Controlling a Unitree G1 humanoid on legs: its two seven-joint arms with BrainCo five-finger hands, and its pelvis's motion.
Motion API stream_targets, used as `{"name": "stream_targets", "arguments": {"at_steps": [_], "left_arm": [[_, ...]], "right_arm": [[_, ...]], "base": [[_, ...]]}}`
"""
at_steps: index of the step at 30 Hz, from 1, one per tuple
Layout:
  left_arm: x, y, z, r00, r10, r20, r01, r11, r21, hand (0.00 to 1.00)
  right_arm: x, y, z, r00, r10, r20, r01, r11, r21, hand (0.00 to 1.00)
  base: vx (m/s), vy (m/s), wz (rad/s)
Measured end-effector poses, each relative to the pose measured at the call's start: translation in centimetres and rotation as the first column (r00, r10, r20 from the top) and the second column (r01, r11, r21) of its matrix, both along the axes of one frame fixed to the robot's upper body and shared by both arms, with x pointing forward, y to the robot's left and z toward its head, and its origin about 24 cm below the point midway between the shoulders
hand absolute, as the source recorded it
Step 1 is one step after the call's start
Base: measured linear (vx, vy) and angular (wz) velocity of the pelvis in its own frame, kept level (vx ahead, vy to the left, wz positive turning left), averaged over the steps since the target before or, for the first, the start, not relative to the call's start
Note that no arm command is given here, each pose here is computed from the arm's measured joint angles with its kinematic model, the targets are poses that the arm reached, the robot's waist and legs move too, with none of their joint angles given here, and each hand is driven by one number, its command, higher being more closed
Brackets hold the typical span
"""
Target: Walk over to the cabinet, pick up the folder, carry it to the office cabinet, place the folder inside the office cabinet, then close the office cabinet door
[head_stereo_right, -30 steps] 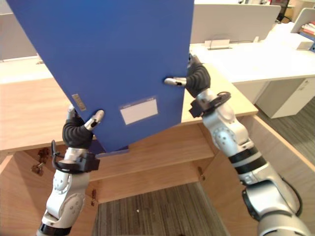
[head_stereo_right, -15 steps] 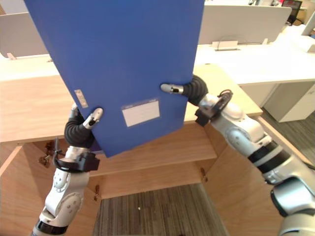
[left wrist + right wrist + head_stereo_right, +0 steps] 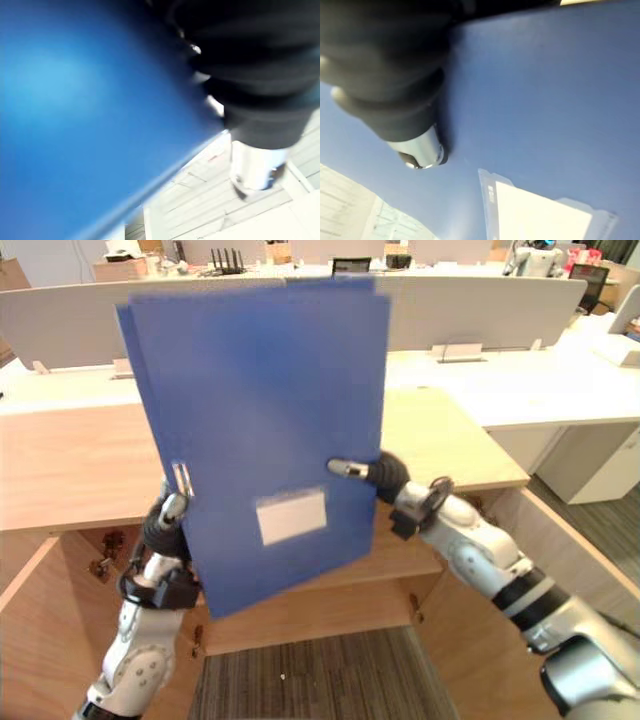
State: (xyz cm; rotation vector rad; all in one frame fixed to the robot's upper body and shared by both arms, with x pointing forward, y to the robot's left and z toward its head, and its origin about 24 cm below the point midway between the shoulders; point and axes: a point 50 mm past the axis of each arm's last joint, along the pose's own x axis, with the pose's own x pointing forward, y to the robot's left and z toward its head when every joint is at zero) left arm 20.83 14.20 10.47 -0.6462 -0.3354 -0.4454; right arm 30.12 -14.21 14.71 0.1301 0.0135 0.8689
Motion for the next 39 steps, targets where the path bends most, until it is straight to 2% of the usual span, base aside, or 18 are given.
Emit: {"name": "stream_targets", "arguments": {"at_steps": [3, 4, 8, 10, 12, 15, 18, 21, 24, 29, 31, 34, 37, 38, 39], "left_arm": [[-0.9, 0.2, -4.4, 0.982, -0.023, -0.19, 0.036, 0.997, 0.068, 0.0], [-2.3, 0.3, -7.9, 0.939, -0.041, -0.341, 0.099, 0.983, 0.156, 0.0], [-5.0, 0.6, -13.2, 0.839, -0.053, -0.541, 0.247, 0.923, 0.293, 0.0], [-6.0, 1.6, -16.0, 0.767, -0.008, -0.642, 0.28, 0.904, 0.323, 0.0], [-8.3, 4.0, -20.3, 0.59, 0.144, -0.795, 0.25, 0.903, 0.349, 0.0], [-11.2, 5.6, -23.2, 0.405, 0.25, -0.88, 0.213, 0.91, 0.357, 0.0], [-12.7, 6.4, -24.6, 0.284, 0.316, -0.906, 0.143, 0.92, 0.365, 0.0], [-13.3, 7.5, -25.4, 0.208, 0.371, -0.905, 0.124, 0.908, 0.4, 0.0], [-13.6, 8.3, -25.6, 0.162, 0.408, -0.898, 0.096, 0.9, 0.426, 0.0], [-14.5, 9.1, -25.9, 0.091, 0.443, -0.892, 0.063, 0.891, 0.449, 0.0], [-14.5, 9.1, -26.1, 0.083, 0.452, -0.888, 0.087, 0.885, 0.458, 0.0], [-14.1, 9.2, -26.1, 0.086, 0.466, -0.881, 0.116, 0.873, 0.473, 0.0], [-14.7, 9.5, -26.3, 0.05, 0.487, -0.872, 0.132, 0.862, 0.489, 0.0], [-14.8, 9.5, -26.3, 0.045, 0.492, -0.87, 0.131, 0.86, 0.493, 0.0], [-14.7, 9.5, -26.3, 0.045, 0.496, -0.867, 0.128, 0.858, 0.498, 0.0]], "right_arm": [[-0.3, -0.5, -0.8, 1.0, 0.014, 0.0, -0.014, 0.993, -0.113, 1.0], [-0.7, -1.1, -0.8, 0.998, 0.045, 0.046, -0.032, 0.97, -0.242, 1.0], [-1.5, -1.2, -0.4, 0.982, 0.136, 0.131, -0.072, 0.911, -0.406, 1.0], [-1.5, -1.3, -0.6, 0.977, 0.147, 0.157, -0.058, 0.884, -0.464, 1.0], [-2.5, -0.4, -0.3, 0.955, 0.233, 0.184, -0.124, 0.876, -0.467, 1.0], [-3.8, 1.2, 0.1, 0.907, 0.348, 0.238, -0.199, 0.851, -0.485, 1.0], [-4.3, 2.0, -0.2, 0.865, 0.412, 0.284, -0.199, 0.804, -0.56, 1.0], [-4.6, 2.4, -0.7, 0.824, 0.461, 0.33, -0.157, 0.745, -0.649, 1.0], [-5.1, 2.7, -1.8, 0.811, 0.484, 0.328, -0.153, 0.718, -0.68, 1.0], [-6.0, 4.3, -6.6, 0.818, 0.53, 0.222, -0.236, 0.662, -0.711, 1.0], [-5.5, 4.6, -9.4, 0.852, 0.499, 0.16, -0.235, 0.636, -0.735, 1.0], [-4.3, 4.2, -13.7, 0.899, 0.429, 0.082, -0.178, 0.53, -0.829, 1.0], [-3.6, 3.8, -17.1, 0.932, 0.362, 0.029, -0.138, 0.429, -0.893, 1.0], [-3.4, 3.1, -18.4, 0.95, 0.311, -0.012, -0.14, 0.392, -0.909, 1.0], [-3.2, 1.8, -19.4, 0.975, 0.211, -0.063, -0.145, 0.399, -0.905, 1.0]], "base": [[0.0, 0.0, 0.0], [0.0, 0.0, 0.0], [0.0, 0.0, 0.0], [0.0, 0.0, 0.0], [-0.01, -0.001, -0.06], [0.0, 0.001, -0.02], [0.0, 0.0, 0.0], [-0.04, 0.012, -0.04], [-0.01, 0.003, -0.02], [-0.01, 0.001, 0.01], [-0.04, 0.002, 0.06], [-0.05, 0.002, 0.11], [-0.03, 0.001, 0.12], [-0.01, 0.003, 0.18], [-0.01, 0.006, 0.21]]}}
